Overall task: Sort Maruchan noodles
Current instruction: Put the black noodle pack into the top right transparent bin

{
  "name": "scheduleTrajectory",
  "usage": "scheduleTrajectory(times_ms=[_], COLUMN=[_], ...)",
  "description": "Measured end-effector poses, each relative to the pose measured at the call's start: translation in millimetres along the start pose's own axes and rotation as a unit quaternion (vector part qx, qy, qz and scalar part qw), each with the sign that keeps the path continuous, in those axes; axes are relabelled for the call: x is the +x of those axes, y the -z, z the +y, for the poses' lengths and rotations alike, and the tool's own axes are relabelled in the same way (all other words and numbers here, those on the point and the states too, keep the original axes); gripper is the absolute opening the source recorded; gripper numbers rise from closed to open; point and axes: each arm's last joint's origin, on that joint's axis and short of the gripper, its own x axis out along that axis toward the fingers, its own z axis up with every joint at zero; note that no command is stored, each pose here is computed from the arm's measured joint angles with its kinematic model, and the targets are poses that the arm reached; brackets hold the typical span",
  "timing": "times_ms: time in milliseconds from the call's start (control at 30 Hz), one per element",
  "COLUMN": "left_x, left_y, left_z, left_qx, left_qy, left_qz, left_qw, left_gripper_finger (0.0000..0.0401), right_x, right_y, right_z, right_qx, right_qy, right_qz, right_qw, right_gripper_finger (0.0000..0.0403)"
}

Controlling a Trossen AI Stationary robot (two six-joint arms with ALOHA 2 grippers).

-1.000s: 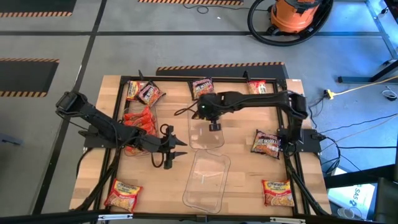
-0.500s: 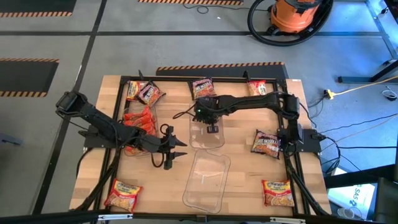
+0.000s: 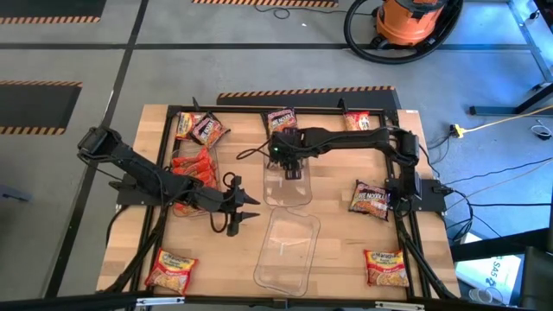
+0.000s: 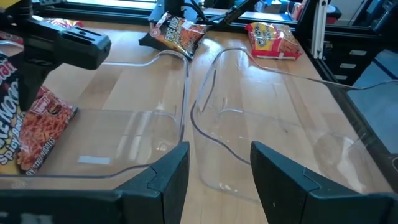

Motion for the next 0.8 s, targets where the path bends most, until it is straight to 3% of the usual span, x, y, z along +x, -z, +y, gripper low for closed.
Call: scheduleTrajectory(times_ms=[133, 367, 533, 667, 800], left_x=[0, 0, 1, 7, 12], left_y=[0, -1, -10, -30, -56], left_z=[0, 0, 2, 15, 45], left_qx=[0.000, -0.003, -0.017, -0.028, -0.043], left_qy=[0.000, 0.001, -0.015, -0.042, -0.087], left_qz=[0.000, -0.006, -0.037, -0.040, -0.016], left_qw=[1.000, 1.000, 0.999, 0.998, 0.995], left_gripper_finger=[0.0163, 0.0163, 0.0163, 0.0163, 0.0163], right_x=[-9, -81, -110, -112, -103], right_y=[0, 11, 50, 91, 123], right_z=[5, 11, 14, 14, 2], right_qx=[-0.002, 0.033, 0.075, 0.103, 0.152], right_qy=[-0.001, -0.004, 0.021, 0.051, 0.064], right_qz=[0.001, -0.034, -0.042, -0.071, -0.135], right_qw=[1.000, 0.999, 0.996, 0.991, 0.977], right_gripper_finger=[0.0211, 0.0198, 0.0198, 0.0198, 0.0198])
